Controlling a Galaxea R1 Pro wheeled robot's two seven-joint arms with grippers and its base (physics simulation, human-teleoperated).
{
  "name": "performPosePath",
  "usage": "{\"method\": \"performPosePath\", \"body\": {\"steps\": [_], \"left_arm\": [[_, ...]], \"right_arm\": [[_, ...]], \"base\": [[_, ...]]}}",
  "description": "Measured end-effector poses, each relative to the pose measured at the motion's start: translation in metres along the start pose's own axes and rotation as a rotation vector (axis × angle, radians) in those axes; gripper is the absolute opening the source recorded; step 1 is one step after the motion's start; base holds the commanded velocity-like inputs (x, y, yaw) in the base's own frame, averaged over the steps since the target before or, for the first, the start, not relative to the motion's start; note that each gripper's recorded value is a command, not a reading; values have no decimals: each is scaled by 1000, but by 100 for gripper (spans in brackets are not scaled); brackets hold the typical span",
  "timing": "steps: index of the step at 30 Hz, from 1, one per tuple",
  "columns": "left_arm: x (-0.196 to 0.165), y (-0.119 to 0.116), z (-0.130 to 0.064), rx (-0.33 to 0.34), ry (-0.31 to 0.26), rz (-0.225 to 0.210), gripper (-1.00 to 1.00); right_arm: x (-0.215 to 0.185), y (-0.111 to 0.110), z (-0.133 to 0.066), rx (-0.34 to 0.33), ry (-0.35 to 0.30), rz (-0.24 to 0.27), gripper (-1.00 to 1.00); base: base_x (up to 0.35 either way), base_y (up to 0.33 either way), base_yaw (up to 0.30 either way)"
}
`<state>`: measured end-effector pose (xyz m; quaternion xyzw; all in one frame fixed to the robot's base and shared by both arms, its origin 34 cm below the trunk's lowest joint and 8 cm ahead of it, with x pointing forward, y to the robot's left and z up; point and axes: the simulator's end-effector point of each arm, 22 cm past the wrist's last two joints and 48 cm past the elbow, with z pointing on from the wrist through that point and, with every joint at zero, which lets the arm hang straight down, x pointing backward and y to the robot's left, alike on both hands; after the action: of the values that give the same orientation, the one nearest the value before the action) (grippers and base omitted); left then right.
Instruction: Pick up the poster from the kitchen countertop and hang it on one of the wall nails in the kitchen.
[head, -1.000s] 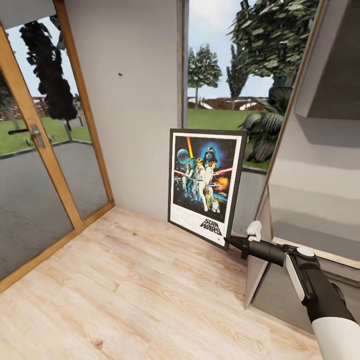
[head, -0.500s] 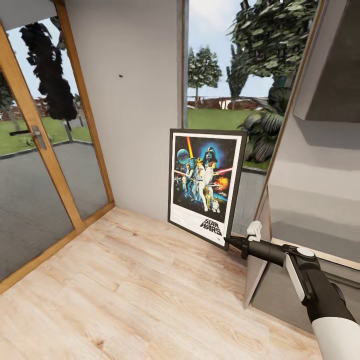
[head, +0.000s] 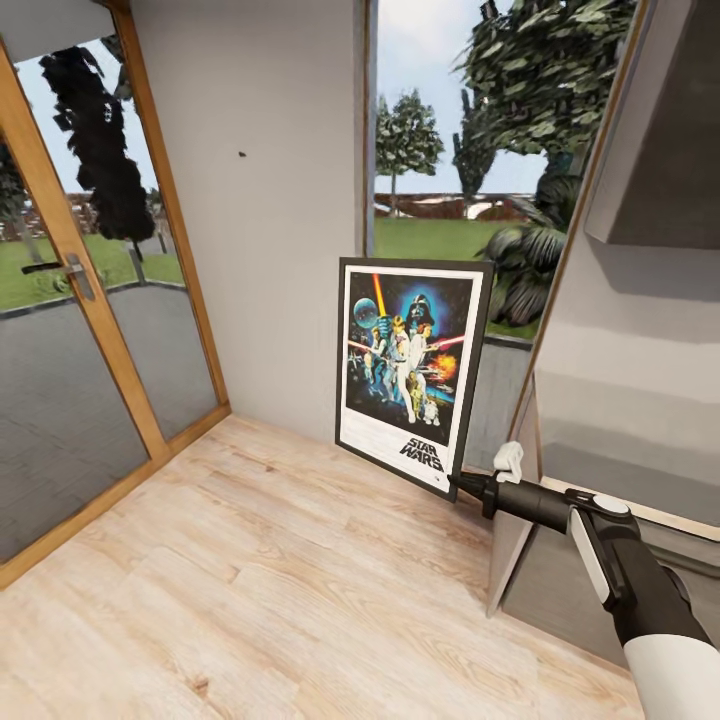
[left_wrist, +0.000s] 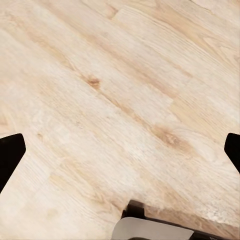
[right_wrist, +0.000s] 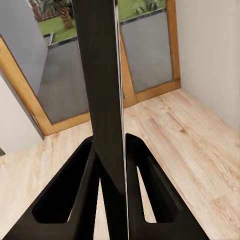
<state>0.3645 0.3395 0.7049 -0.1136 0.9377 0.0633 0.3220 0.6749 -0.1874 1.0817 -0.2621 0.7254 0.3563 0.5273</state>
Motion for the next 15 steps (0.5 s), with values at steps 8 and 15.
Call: {"method": "performPosePath", "body": {"steps": [8,15], "left_arm": [[0,0,0,0,0,0,100],[0,0,0,0,0,-1,100]], "right_arm": [[0,0,0,0,0,0,-100],[0,0,0,0,1,-1,-100]], "base": [[0,0,0],[0,0,0]]}}
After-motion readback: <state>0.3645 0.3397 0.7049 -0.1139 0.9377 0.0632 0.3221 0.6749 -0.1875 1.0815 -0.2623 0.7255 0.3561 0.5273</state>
